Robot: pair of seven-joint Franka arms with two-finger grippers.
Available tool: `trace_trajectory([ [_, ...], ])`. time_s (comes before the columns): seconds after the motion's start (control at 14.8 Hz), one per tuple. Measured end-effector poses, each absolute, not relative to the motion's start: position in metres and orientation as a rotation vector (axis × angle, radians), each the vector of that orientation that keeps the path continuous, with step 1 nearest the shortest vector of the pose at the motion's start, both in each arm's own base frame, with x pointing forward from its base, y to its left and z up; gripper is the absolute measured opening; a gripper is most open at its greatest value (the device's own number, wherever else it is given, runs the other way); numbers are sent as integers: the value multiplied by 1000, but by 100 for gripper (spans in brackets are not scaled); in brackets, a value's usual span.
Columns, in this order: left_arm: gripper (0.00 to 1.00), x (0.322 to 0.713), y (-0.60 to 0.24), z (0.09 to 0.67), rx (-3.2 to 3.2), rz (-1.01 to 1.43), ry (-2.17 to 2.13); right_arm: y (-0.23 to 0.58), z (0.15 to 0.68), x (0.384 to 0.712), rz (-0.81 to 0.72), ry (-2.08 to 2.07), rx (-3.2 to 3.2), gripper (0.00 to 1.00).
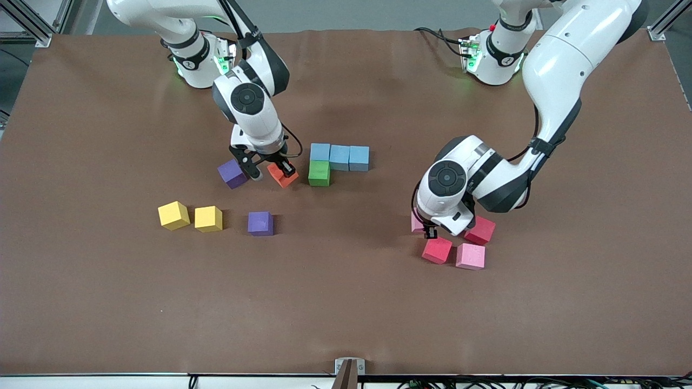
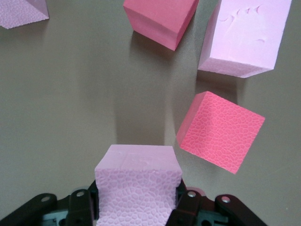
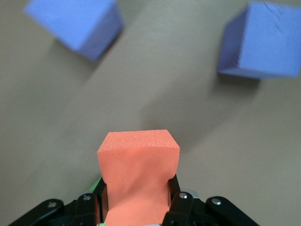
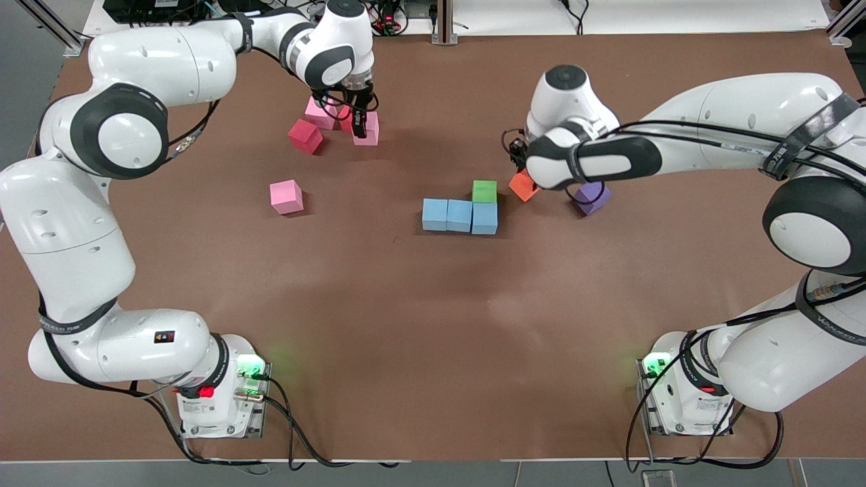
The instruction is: Arrange 11 blocks into digit 3
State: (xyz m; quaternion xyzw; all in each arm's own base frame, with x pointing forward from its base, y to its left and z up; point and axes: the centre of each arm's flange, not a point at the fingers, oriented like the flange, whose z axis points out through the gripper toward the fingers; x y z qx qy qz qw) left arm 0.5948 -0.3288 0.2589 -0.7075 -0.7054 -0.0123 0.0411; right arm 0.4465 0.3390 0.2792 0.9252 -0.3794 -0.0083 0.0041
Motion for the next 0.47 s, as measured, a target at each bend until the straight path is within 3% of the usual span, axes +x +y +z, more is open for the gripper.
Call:
trace_trajectory([
  [0.47,56,599,-328,264,-2167,-42,-2175,404,303,489,-57,-611,3054,51],
])
